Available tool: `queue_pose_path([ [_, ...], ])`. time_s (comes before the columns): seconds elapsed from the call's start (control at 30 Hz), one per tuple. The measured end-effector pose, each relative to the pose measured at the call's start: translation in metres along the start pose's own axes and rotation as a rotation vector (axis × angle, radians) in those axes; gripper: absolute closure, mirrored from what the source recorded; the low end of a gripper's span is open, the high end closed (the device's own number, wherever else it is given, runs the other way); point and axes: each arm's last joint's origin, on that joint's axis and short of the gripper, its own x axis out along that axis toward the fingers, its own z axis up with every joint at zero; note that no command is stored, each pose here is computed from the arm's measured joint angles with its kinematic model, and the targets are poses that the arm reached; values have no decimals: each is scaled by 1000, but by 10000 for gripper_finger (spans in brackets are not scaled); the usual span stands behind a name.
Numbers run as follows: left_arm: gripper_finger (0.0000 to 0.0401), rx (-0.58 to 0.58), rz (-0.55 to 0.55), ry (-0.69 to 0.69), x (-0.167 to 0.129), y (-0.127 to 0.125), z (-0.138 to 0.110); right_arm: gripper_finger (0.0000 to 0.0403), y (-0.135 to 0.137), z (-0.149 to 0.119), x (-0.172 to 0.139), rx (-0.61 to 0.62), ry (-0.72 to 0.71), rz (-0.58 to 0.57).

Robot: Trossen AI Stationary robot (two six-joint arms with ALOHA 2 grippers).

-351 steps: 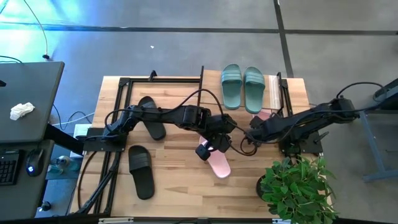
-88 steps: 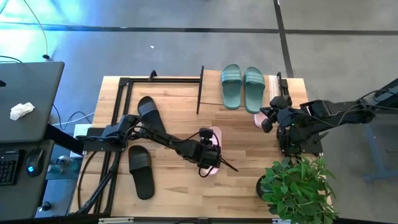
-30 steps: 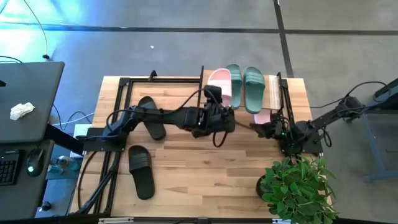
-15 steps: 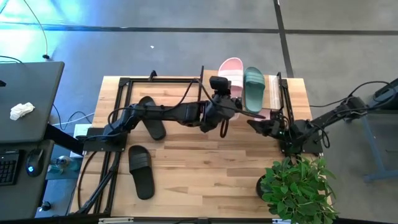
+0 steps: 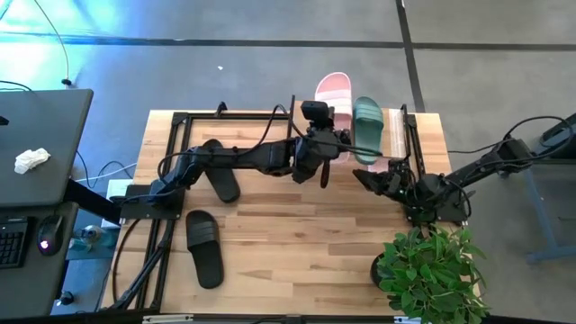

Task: Pick and place slides into the shelf
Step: Put the pink slides under the shelf

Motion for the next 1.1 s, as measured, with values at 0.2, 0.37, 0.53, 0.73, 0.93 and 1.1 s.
queue_pose_path([
  [0.2, 401, -29, -2, -2, 1, -1, 0, 198, 10, -7, 14, -94, -11, -23],
  [0.37, 401, -29, -3, -3, 1, -1, 0, 198, 26, -13, 32, -171, -35, -41],
  [0.53, 401, -27, -9, -14, -4, -2, 2, 199, 23, -17, 47, -195, -4, -82],
  [0.73, 401, -19, -15, -22, -9, -4, 3, 199, 26, -19, 58, -204, -62, -112],
  [0.93, 401, -18, -15, -20, -8, -3, 3, 199, 25, -20, 61, -210, -102, -115],
  [1.1, 401, -17, -22, -29, -8, -4, 3, 201, 24, -22, 62, -206, -113, -118],
])
